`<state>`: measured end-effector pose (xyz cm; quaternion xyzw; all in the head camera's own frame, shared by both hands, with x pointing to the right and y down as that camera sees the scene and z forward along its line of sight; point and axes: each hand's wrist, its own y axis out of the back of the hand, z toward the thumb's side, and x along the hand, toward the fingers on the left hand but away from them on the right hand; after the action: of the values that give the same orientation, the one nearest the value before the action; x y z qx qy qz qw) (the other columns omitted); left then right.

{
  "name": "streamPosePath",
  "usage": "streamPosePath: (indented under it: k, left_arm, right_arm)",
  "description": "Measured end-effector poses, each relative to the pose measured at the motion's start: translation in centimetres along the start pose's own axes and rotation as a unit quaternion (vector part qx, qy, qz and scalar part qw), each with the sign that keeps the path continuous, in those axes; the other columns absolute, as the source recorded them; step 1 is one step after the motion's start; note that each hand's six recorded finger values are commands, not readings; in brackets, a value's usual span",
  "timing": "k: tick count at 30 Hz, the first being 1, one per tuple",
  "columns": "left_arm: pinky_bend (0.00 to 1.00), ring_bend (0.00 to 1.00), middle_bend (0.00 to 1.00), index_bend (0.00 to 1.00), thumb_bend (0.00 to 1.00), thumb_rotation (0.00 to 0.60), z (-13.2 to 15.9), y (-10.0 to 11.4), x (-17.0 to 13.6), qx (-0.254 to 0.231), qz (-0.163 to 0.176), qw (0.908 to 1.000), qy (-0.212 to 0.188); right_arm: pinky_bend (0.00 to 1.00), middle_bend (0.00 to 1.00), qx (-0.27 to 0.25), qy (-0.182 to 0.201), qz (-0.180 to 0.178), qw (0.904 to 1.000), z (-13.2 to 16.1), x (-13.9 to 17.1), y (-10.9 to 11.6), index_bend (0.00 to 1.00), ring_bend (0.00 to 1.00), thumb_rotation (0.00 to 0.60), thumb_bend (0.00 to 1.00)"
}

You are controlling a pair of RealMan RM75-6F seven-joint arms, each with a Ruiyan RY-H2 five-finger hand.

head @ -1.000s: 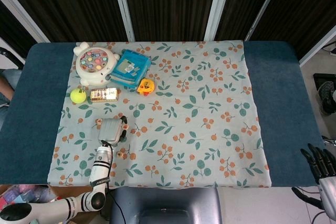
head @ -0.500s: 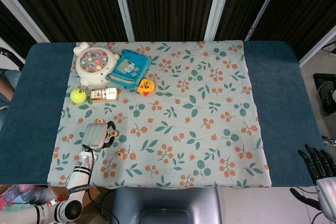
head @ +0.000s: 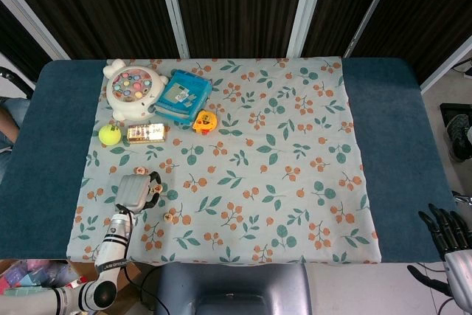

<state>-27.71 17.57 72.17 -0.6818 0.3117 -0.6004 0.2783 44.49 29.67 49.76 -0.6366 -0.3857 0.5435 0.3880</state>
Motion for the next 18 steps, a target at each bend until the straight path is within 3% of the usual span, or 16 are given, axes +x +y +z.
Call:
streamPosePath:
  k: [18]
  left_arm:
    - [1.00,1.00,1.00,0.51,0.40,0.600,-0.87,-0.19,0.01,0.008,-0.002,1.0000,0.002]
  right_arm:
    - [0.03,0.00,0.004,-0.003,0.003,1.0000,0.09,-0.13,-0.24,0.00,0.00,0.600,0.20]
